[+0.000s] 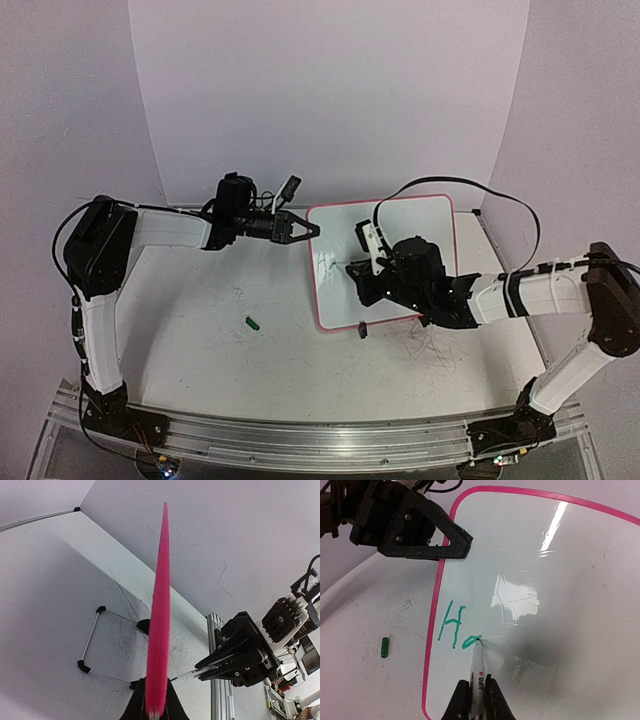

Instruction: Write a sentence on the whiteboard

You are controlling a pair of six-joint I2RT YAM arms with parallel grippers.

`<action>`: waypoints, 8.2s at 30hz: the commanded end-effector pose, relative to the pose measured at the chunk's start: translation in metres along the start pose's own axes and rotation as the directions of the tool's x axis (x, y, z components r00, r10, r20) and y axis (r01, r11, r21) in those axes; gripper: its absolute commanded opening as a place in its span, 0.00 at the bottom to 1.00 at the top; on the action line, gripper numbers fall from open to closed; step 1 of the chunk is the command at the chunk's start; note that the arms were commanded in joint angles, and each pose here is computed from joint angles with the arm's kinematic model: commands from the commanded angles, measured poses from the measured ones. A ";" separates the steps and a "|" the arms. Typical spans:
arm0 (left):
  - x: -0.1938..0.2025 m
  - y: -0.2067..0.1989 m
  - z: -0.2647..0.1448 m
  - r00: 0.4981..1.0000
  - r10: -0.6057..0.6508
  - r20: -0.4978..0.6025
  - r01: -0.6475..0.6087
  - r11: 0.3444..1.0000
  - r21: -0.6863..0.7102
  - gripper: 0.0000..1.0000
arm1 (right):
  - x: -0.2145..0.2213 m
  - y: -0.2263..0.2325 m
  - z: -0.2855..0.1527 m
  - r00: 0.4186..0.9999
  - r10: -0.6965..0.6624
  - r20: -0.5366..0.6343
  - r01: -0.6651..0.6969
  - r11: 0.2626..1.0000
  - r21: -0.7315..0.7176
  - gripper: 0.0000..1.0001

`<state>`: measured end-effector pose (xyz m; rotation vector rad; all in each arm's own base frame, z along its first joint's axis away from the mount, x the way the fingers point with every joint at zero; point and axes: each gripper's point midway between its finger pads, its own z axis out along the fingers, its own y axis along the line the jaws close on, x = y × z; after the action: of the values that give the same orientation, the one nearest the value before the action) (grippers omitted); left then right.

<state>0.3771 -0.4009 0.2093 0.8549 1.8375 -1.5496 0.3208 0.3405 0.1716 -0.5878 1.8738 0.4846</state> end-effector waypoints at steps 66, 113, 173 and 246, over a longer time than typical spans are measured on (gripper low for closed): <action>0.008 -0.009 0.010 1.000 0.025 0.004 -0.025 0.999 -0.037 0.00 | -0.038 -0.008 -0.022 0.994 -0.042 0.099 0.041 0.999 0.014 0.00; 0.014 -0.009 0.011 1.000 0.019 -0.010 -0.019 1.000 -0.021 0.00 | -0.016 -0.009 -0.007 0.998 -0.052 0.024 0.050 0.998 0.043 0.00; 0.014 -0.013 0.012 1.000 0.026 -0.014 -0.027 1.000 -0.014 0.00 | -0.034 -0.002 -0.012 0.995 -0.035 0.094 0.029 0.998 0.064 0.00; 0.015 -0.013 0.014 1.000 0.020 -0.018 -0.020 1.000 -0.009 0.00 | 0.005 -0.010 -0.013 1.000 -0.009 -0.009 0.010 0.998 0.068 0.00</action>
<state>0.3710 -0.4023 0.2083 0.8427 1.8357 -1.5228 0.3166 0.3216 0.1728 -0.5510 1.8771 0.3845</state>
